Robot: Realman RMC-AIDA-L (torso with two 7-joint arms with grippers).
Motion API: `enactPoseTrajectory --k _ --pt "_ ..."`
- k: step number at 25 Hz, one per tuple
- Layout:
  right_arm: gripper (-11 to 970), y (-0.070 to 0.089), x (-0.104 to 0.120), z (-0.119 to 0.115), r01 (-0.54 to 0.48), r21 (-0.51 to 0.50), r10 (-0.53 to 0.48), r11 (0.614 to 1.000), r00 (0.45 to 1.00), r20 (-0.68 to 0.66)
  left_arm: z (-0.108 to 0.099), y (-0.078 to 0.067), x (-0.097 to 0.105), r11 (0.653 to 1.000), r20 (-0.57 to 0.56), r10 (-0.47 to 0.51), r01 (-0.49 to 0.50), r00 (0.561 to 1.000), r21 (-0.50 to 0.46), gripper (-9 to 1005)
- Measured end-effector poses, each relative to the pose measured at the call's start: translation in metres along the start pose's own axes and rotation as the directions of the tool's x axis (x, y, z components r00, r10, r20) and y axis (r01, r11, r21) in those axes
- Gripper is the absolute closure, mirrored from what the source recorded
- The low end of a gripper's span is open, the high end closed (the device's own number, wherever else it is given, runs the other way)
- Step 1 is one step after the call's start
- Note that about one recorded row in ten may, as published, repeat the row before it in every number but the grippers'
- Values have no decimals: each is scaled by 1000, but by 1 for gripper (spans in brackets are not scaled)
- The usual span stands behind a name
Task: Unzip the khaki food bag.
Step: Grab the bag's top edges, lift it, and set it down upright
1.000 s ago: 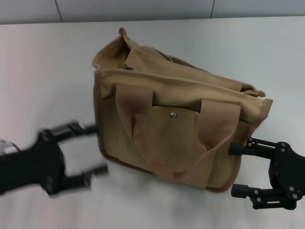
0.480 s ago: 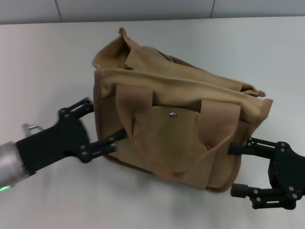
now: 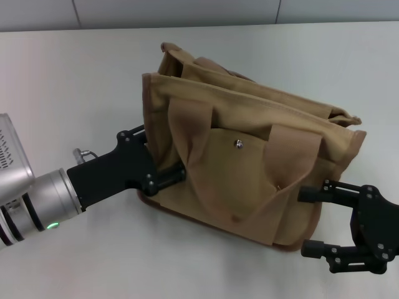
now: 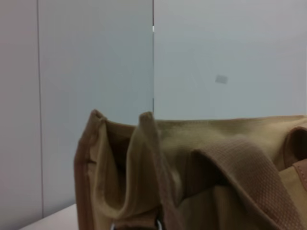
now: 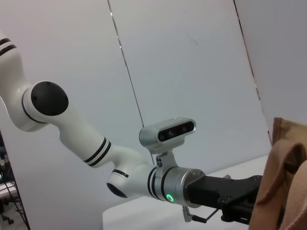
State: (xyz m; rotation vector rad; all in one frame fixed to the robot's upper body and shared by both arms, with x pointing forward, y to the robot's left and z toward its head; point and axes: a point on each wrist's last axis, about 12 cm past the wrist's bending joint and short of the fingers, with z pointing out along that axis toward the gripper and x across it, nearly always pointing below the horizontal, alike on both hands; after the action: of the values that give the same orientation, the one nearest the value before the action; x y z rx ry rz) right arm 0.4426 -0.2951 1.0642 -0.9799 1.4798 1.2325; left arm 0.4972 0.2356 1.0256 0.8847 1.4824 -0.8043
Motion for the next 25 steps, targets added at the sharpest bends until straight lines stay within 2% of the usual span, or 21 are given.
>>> enactPoseTrajectory --k 6,15,19,25 --pt "137 0 1 1 -4 -2 4 1000 1000 7 -8 -3 4 998 22 34 -33 999 -60 371" --pt "140 0 -1 0 3 8 -3 1000 1000 24 -15 -2 5 993 48 20 -14 999 -116 509" --pt "141 1 -3 -3 17 38 -19 999 998 66 -19 -2 1 988 103 32 -16 994 -156 543" --pt "143 4 -4 -12 29 106 -43 994 990 132 -20 -3 -1 987 125 43 -23 991 -159 722"
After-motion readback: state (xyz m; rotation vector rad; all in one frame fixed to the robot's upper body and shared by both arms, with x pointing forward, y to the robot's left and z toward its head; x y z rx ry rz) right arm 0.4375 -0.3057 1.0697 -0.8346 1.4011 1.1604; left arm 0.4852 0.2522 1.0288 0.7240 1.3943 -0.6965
